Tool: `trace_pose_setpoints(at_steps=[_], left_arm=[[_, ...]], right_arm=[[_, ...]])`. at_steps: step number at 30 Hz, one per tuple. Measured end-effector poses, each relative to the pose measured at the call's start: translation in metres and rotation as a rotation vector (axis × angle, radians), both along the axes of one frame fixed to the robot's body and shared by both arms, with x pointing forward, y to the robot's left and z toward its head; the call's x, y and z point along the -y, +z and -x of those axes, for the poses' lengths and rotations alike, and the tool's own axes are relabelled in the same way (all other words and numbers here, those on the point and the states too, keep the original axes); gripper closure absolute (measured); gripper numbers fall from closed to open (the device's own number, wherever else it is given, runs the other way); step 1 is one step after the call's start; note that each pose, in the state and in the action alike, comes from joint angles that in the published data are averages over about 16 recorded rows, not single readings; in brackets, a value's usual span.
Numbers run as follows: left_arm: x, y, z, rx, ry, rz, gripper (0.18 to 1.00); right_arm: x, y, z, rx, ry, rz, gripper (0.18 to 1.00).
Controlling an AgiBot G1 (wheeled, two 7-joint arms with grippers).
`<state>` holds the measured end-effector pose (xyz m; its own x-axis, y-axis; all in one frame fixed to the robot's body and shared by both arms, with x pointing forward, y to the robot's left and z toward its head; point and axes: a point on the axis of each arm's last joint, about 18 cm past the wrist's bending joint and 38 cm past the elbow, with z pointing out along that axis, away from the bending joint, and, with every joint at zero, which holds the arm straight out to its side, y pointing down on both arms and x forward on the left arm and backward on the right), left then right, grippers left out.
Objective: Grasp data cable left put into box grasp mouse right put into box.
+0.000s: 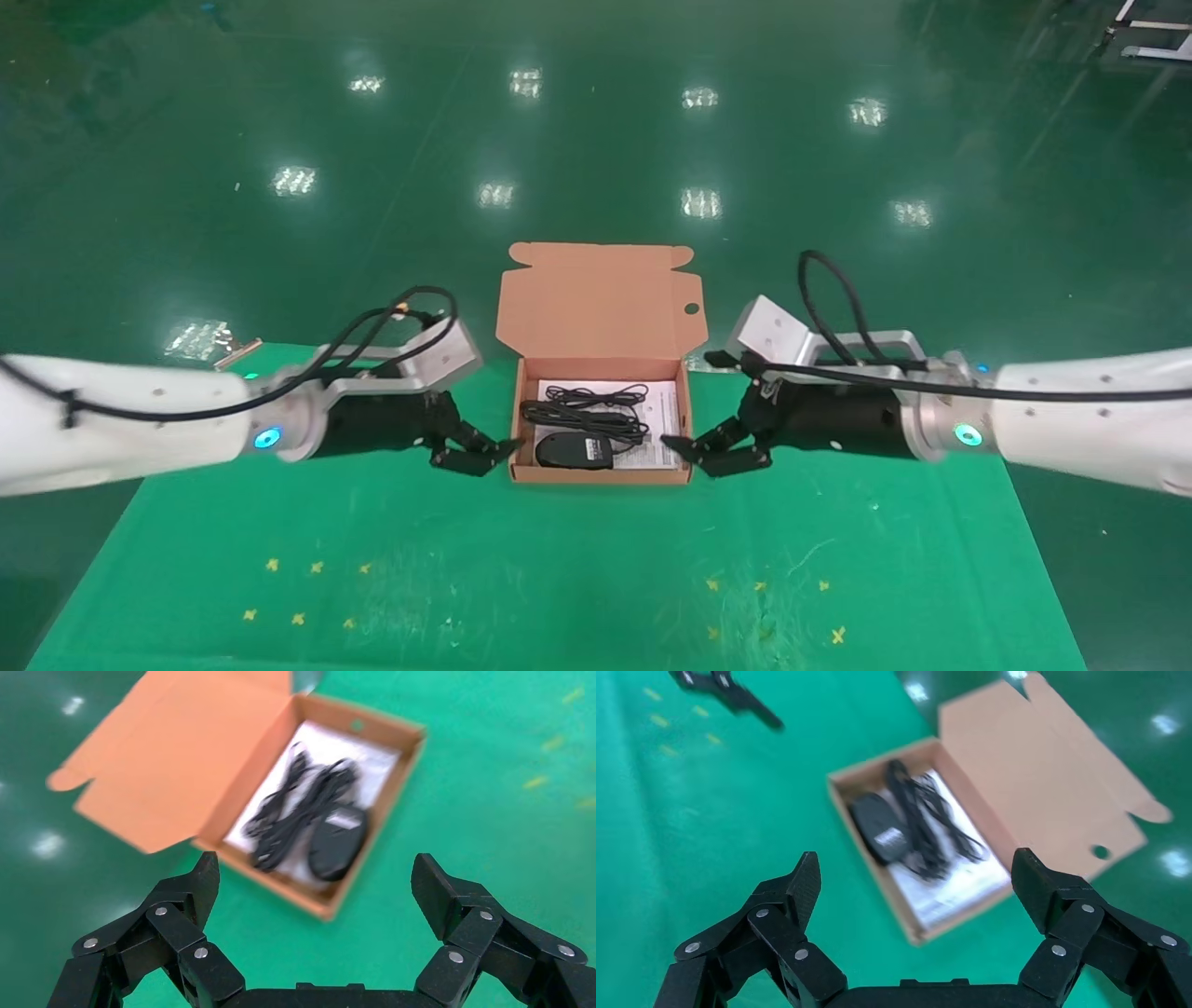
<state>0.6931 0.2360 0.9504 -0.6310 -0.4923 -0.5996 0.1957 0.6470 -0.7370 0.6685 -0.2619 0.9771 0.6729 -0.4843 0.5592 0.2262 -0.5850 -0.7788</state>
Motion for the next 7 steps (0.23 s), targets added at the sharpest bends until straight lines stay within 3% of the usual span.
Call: trace_pose_setpoints(at_steps=[7], left_arm=[[-0.006,-0.002,0.017,-0.035,-0.055,0.063,0.183]], right_arm=[[0.001,-0.003,0.015,-0.023,0.055,-0.052,0.178]])
